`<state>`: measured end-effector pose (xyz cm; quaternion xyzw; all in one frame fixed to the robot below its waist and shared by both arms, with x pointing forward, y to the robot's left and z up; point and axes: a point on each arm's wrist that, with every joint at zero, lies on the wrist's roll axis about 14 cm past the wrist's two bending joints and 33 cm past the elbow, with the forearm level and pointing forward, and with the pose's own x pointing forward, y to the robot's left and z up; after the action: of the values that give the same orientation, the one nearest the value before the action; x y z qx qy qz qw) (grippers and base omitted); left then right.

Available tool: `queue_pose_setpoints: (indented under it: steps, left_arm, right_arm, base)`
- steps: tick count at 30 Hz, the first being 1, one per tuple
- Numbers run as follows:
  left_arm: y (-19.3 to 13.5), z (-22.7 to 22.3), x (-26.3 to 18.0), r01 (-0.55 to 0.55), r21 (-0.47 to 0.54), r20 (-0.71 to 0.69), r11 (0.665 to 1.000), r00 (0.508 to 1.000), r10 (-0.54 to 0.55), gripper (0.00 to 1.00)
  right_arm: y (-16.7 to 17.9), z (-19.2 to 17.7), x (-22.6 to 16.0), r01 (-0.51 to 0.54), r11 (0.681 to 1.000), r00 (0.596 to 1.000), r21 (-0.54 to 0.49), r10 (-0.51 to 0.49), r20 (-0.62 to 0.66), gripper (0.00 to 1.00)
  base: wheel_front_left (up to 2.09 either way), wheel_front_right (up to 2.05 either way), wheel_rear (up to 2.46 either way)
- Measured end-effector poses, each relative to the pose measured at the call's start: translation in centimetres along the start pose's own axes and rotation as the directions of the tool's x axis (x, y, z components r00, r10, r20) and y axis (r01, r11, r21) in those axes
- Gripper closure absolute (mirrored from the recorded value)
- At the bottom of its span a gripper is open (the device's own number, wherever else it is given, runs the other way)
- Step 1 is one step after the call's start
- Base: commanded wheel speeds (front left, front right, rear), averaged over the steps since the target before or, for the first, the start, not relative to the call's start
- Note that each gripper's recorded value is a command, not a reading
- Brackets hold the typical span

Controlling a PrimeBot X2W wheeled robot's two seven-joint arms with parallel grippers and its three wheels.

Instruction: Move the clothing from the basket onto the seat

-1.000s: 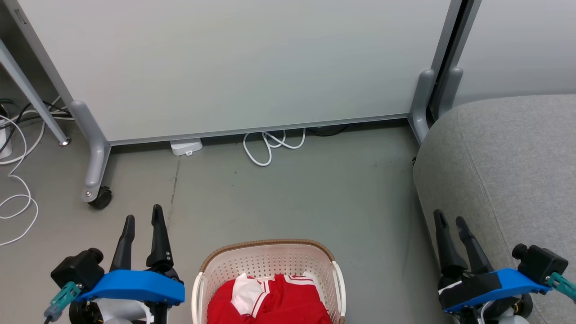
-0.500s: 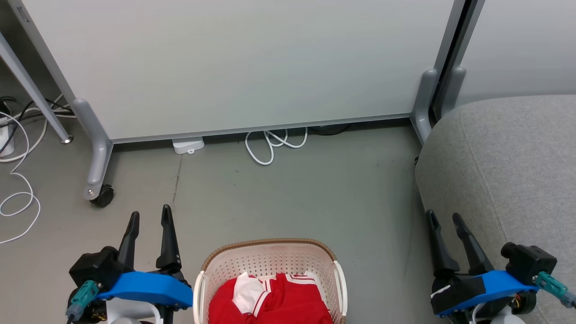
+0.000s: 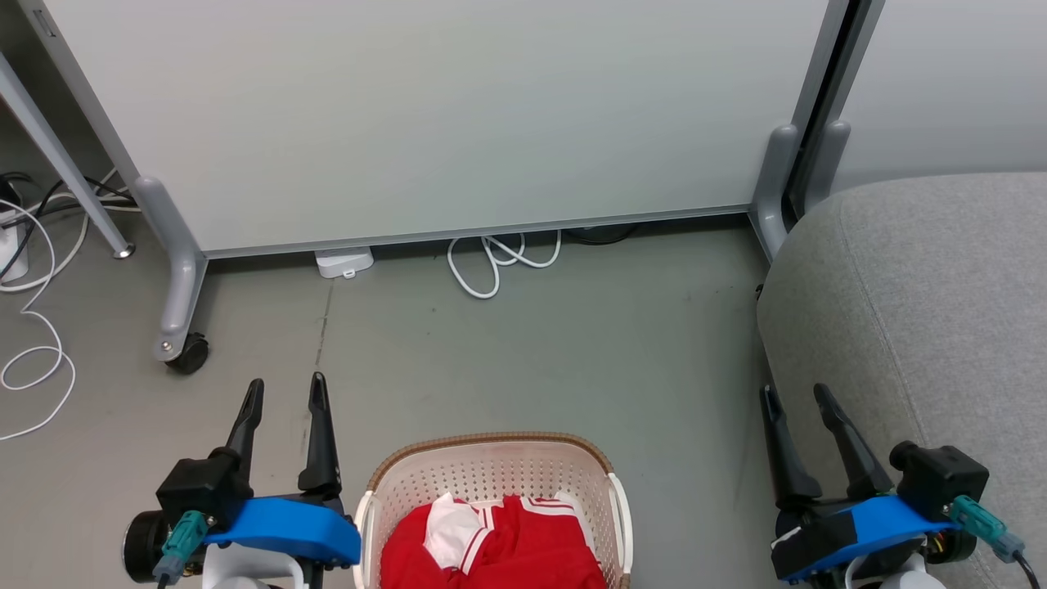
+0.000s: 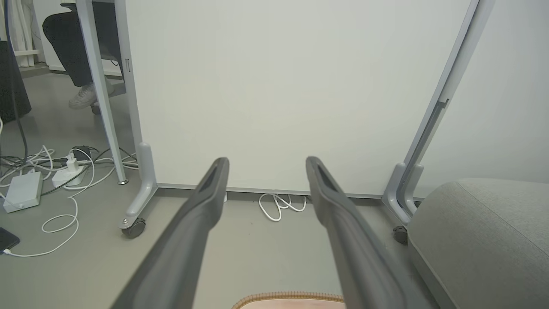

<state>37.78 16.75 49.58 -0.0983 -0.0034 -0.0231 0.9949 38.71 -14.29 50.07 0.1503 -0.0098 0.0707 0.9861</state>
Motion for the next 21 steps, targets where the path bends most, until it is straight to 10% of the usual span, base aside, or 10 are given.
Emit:
queue_pose_setpoints:
  steps: [21]
  left_arm:
    - [-0.6, 0.0, -0.2, 0.037, 0.148, 0.018, 0.988, 0.999, -0.04, 0.0]
  right_arm:
    - [1.2, -0.3, 0.2, -0.06, 0.985, 0.998, -0.161, 0.06, 0.0, 0.0]
  base:
    - [0.0, 0.0, 0.0]
